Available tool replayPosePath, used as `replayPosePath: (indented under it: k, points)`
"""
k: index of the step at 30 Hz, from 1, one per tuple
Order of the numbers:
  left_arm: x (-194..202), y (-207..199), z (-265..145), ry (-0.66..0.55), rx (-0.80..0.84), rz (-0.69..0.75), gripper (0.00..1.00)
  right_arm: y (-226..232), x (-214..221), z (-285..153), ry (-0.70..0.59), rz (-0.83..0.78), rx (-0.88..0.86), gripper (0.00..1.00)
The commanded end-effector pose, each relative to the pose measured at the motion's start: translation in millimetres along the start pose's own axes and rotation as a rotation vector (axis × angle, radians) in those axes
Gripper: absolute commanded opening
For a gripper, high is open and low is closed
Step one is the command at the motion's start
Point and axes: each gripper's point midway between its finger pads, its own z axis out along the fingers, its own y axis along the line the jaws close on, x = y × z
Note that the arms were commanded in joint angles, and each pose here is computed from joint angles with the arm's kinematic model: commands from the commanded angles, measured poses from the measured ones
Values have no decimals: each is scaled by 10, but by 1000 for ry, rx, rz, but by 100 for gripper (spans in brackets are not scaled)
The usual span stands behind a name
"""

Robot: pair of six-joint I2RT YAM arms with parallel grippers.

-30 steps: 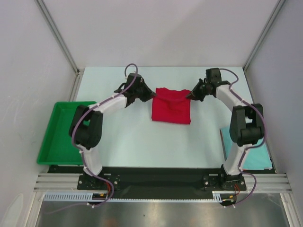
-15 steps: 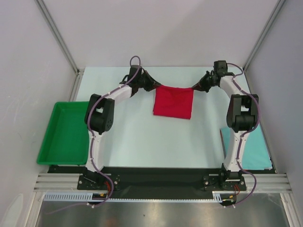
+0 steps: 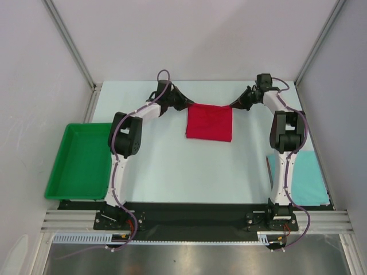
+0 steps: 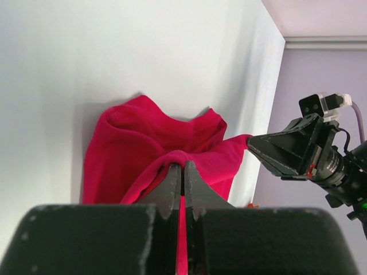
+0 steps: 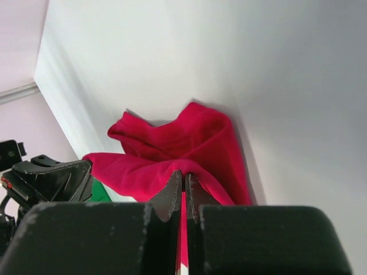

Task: Fold and stack the t-shirts
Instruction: Fold the tshirt

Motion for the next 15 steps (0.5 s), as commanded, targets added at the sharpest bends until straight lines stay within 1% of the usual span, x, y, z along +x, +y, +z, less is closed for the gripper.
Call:
replayPosePath:
  k: [1,4,9,10,11,13,14,15]
  points:
    - [-286,-243,-41,-55,66,8,0,122,-194,-63,-20,-6,-54,0]
    - [-312,-200,33,-51,65,2,1,145,-246,-30,-27,-3,-68,1]
    - [-417,-85,53,-77,14,24,8,161,-437,77,-40,10,-114,10]
    - [-451,-66,33,-84,2,33,10,39,-457,201,-24,21,-111,13]
    - [-542,-24,7,-106,-14,54,15,125,-710,93,-82,-19,-134,16]
    - [-705,-89,-66,-137,-15,77,22,33,-849,70,-84,-10,-132,27]
    - [-768,-41,-110,-141,-41,97,34,68,-1024,-30,-110,-14,-165,34]
    - [-885,-162,-169,-164,-31,118,38,62,-1047,-88,-104,-11,-171,36]
